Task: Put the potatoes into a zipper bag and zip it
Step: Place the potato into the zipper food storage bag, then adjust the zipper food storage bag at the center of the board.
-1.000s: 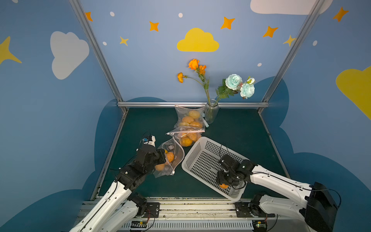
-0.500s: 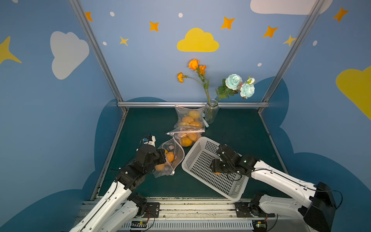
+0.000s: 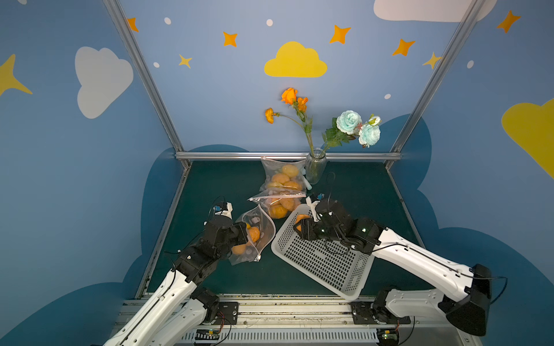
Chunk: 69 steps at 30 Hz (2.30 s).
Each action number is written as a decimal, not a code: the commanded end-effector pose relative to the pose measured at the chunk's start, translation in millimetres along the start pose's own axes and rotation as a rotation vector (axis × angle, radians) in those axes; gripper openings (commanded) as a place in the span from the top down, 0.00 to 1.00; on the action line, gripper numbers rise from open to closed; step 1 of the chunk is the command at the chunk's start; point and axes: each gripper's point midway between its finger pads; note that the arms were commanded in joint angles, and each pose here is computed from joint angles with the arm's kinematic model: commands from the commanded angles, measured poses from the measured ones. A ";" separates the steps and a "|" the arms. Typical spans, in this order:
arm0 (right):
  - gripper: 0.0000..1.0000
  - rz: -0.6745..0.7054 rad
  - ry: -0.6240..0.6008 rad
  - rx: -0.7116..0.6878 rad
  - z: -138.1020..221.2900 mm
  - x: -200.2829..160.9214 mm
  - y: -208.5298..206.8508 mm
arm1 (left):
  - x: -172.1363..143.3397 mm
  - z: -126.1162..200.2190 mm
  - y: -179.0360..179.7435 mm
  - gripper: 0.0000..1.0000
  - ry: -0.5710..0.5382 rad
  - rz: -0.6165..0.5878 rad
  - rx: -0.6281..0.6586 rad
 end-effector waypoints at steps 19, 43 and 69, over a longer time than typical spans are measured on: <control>0.76 0.136 0.250 0.195 -123.4 8.4 96.3 | -1.4 -1.6 -1.6 0.97 0.010 -0.003 -0.003; 0.16 0.152 0.233 0.037 -122.1 12.5 66.2 | -0.7 -1.8 -1.6 0.97 0.008 -0.002 -0.001; 0.76 0.160 0.145 -0.037 -114.6 14.5 36.3 | 0.2 0.5 0.0 0.97 -0.001 0.001 0.002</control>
Point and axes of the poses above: each gripper's point midway between its finger pads, its own z axis back along the fingers, its own y axis along the line the jaws close on, x = y × z, and after that the axes turned 6 degrees about z, right-handed
